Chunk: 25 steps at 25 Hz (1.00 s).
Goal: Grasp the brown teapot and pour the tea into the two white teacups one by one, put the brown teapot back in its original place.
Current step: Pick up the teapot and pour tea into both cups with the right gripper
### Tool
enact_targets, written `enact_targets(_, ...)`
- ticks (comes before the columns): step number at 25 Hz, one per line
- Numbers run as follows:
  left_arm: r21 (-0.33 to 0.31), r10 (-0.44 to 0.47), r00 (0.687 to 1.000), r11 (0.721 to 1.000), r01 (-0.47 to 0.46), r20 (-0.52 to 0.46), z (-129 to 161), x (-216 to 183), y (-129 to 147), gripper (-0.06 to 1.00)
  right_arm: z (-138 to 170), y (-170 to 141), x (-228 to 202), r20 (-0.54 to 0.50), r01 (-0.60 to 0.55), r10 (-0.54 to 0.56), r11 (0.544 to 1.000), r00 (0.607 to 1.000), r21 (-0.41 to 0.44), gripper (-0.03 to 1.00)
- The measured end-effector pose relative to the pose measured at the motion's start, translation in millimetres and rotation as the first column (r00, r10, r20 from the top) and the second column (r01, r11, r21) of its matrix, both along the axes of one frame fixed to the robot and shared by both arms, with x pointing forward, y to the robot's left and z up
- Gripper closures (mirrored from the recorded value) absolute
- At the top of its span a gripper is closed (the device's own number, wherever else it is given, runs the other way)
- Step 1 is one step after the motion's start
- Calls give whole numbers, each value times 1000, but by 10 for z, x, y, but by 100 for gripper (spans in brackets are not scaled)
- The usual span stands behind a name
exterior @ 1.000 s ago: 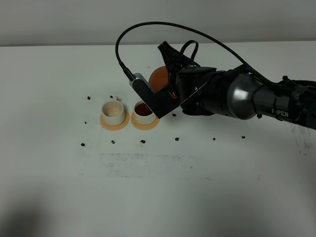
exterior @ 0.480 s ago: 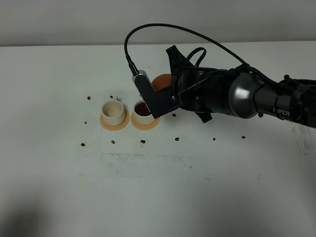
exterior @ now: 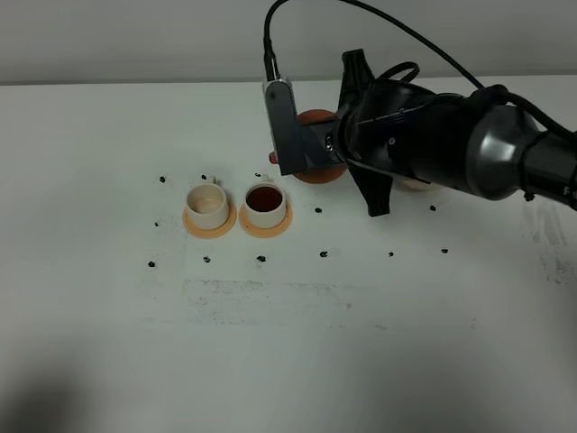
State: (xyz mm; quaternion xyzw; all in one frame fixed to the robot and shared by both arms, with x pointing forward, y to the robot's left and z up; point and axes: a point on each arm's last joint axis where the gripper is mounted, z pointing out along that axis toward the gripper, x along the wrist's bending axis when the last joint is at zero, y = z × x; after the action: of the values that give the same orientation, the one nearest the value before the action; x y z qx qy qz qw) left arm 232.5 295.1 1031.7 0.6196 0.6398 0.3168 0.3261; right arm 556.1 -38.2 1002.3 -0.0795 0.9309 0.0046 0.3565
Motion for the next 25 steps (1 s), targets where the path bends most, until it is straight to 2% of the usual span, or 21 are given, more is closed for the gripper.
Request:
enact_targets(4, 0, 0, 1000, 1000, 0, 0, 0, 0, 0, 52, 58, 1, -149, -177, 161, -130, 973, 975, 168, 85)
enact_targets(6, 0, 0, 1000, 1000, 0, 0, 0, 0, 0, 52, 47, 32, -202, -276, 254, -183, 934, 944, 250, 85)
enact_targets(9, 0, 0, 1000, 1000, 0, 0, 0, 0, 0, 52, -29, 12, -247, -400, 377, -236, 868, 886, 323, 85)
enact_targets(16, 0, 0, 1000, 1000, 0, 0, 0, 0, 0, 52, -402, -194, -339, -531, 521, -295, 780, 794, 346, 85)
enact_targets(19, 0, 0, 1000, 1000, 0, 0, 0, 0, 0, 52, -516, -242, -373, -556, 557, -305, 746, 773, 365, 85)
enact_targets(25, 0, 0, 1000, 1000, 0, 0, 0, 0, 0, 52, -771, -265, -394, -577, 585, -320, 727, 752, 359, 85)
